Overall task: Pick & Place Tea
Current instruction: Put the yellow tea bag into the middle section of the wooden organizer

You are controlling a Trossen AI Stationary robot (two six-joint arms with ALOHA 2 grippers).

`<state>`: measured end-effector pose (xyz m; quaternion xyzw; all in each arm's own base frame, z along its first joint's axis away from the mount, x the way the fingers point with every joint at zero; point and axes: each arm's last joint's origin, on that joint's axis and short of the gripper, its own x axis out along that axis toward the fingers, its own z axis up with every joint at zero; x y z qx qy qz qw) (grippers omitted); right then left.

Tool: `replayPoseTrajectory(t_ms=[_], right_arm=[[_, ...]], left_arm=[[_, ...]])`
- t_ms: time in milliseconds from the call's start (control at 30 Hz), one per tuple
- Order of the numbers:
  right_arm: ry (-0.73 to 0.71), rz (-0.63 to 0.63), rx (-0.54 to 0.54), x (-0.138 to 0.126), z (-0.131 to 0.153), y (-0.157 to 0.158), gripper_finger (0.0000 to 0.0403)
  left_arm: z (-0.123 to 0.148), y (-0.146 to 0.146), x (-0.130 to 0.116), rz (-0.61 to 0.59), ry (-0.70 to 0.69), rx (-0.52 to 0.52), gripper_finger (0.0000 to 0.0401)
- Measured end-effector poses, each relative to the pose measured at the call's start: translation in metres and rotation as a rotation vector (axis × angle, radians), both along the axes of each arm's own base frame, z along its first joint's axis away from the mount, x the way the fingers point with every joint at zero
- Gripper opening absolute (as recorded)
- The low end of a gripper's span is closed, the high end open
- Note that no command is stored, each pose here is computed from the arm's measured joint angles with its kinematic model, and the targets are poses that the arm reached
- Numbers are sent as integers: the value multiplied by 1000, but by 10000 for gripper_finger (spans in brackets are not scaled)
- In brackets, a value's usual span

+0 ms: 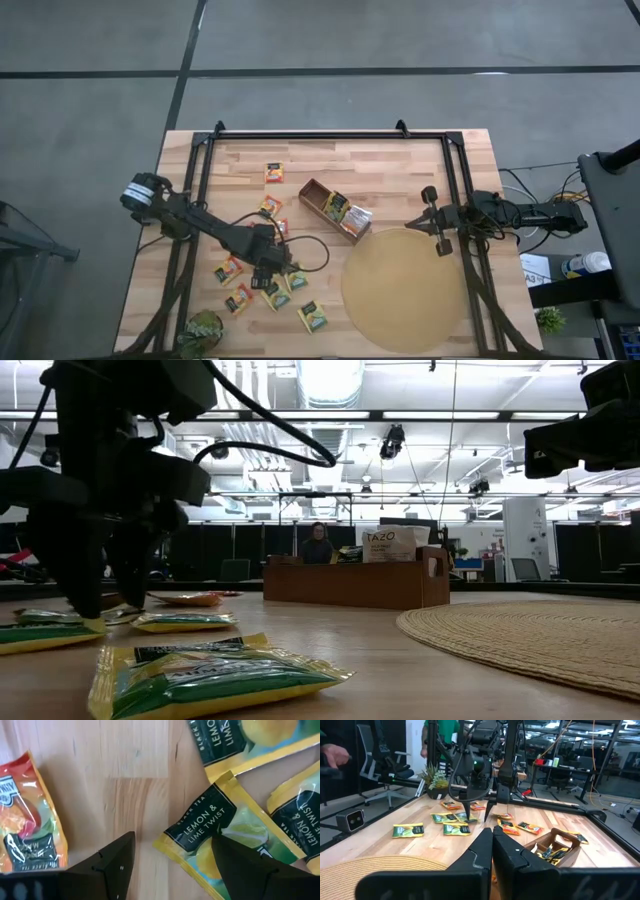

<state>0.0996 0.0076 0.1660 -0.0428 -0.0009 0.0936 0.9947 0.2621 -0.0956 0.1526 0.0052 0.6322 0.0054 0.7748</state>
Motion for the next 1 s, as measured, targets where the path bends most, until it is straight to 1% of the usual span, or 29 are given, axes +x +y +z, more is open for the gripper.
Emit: replayPoseTrajectory(t_ms=[200,300,400,600,633,667,833,1000], right_arm=[[0,0,0,0,0,0,8],[0,0,0,0,0,0,8],[0,0,0,0,0,0,8],[0,0,0,0,0,0,8],[0,0,0,0,0,0,8],[0,0,0,0,0,0,8],[0,0,0,0,0,0,8],[0,0,0,0,0,0,8]], left_arm=[[-4,0,1,8,-35,-29,254],[-5,0,0,7,-34,-39,228],[-5,1,1,9,-35,-40,176],[-6,4,2,15,-32,-38,40],[-6,5,2,17,-31,-37,22],[-6,6,2,19,-31,-37,12],[-4,6,3,31,-20,-30,2],[9,8,4,49,23,30,0]])
